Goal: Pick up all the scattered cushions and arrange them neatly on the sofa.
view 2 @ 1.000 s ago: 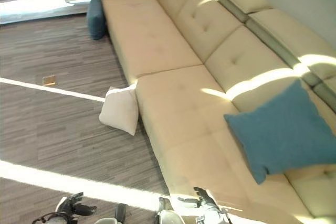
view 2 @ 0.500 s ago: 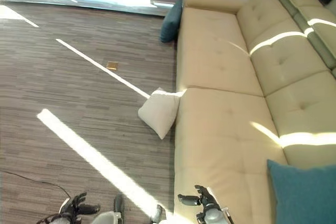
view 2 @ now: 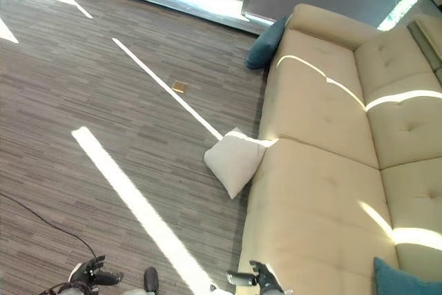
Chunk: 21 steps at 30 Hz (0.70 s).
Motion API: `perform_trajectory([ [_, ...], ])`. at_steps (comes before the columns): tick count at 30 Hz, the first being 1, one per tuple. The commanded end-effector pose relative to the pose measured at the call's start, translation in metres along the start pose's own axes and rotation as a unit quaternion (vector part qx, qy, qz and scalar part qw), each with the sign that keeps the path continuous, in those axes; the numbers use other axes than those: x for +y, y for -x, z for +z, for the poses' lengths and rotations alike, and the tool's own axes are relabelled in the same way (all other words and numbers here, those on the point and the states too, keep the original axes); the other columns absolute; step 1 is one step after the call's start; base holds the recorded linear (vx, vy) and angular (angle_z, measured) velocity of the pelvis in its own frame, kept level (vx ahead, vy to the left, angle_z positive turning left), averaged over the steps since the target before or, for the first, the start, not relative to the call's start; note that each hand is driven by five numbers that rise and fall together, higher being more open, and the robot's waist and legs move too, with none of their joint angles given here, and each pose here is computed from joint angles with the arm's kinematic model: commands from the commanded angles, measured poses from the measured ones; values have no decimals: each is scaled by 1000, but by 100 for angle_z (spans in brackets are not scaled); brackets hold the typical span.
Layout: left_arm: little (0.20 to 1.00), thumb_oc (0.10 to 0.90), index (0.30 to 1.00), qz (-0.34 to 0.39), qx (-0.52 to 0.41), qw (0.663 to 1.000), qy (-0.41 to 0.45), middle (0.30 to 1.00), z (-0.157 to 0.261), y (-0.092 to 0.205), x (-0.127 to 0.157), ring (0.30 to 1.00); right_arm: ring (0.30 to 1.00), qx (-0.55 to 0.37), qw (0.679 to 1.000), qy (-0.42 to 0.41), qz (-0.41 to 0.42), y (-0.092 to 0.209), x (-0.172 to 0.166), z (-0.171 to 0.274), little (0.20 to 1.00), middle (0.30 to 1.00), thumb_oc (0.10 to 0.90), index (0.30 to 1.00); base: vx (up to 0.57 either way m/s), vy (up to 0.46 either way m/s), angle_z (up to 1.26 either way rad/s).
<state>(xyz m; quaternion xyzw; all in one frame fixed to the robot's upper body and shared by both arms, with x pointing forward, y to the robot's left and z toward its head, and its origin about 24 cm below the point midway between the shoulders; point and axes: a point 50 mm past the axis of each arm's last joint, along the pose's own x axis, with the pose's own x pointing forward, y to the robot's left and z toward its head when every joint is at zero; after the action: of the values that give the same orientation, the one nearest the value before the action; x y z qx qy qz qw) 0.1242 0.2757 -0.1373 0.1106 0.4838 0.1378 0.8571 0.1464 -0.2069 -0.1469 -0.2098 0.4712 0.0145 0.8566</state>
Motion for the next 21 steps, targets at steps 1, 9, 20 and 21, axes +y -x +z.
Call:
perform_trajectory([
  [1,900,800,900,13,-24,999,-20,900,6,0,11,900,900,-32,999,15,-11,0,-11,9,900,900,800,900,298,76,6],
  [9,900,800,900,10,-3,1000,-26,900,-4,1,8,900,900,-14,1000,23,-15,1,-15,-1,900,900,800,900,319,32,13],
  [20,900,800,900,-13,-8,1000,-25,900,-4,2,-6,900,900,46,998,0,-30,8,-24,-36,900,900,800,900,246,-52,33],
  [21,900,800,900,-15,-7,1000,-26,900,-4,2,-7,900,900,50,998,-10,-34,9,-26,-39,900,900,800,900,146,9,-17],
])
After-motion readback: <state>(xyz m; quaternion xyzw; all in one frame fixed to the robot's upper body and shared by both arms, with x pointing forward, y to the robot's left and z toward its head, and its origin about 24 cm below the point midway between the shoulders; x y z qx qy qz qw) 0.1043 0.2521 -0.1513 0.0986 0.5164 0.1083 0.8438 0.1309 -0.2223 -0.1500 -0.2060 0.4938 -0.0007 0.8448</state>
